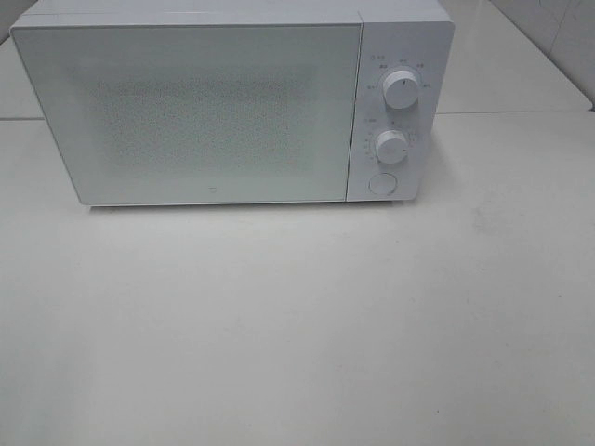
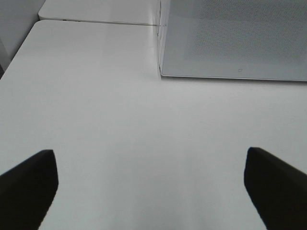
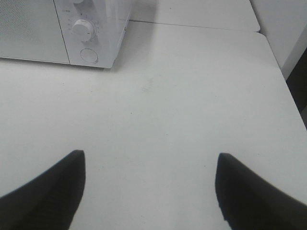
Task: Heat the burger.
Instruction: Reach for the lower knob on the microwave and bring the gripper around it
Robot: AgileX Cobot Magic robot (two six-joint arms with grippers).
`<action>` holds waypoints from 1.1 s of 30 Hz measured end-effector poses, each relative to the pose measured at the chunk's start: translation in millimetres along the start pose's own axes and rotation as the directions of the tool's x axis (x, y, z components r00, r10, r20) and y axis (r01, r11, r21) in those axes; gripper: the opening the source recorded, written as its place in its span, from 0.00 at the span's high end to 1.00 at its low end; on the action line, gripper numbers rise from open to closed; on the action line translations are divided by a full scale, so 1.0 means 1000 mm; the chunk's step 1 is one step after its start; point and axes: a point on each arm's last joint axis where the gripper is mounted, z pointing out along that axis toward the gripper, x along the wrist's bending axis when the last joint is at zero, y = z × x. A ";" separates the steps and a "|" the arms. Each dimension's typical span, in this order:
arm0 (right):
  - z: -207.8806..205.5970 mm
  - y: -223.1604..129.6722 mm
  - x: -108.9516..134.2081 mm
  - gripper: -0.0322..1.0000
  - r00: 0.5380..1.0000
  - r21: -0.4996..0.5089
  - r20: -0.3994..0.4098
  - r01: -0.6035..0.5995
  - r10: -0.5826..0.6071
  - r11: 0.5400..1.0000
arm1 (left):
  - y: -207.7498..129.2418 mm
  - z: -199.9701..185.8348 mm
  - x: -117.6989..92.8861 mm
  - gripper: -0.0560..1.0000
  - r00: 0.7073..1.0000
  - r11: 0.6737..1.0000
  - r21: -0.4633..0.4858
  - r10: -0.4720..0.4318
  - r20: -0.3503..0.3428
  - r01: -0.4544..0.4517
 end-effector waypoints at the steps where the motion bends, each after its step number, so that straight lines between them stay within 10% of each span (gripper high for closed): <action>1: 0.000 0.000 0.000 0.24 1.000 0.000 0.000 -0.002 0.002 1.000 | 0.000 0.000 0.000 0.03 1.000 1.000 0.000 0.000 0.000 0.000; 33: 0.040 0.038 0.003 0.24 1.000 -0.079 -0.009 0.004 -0.004 0.997 | 0.000 0.000 0.000 0.03 1.000 1.000 0.000 0.000 0.000 0.000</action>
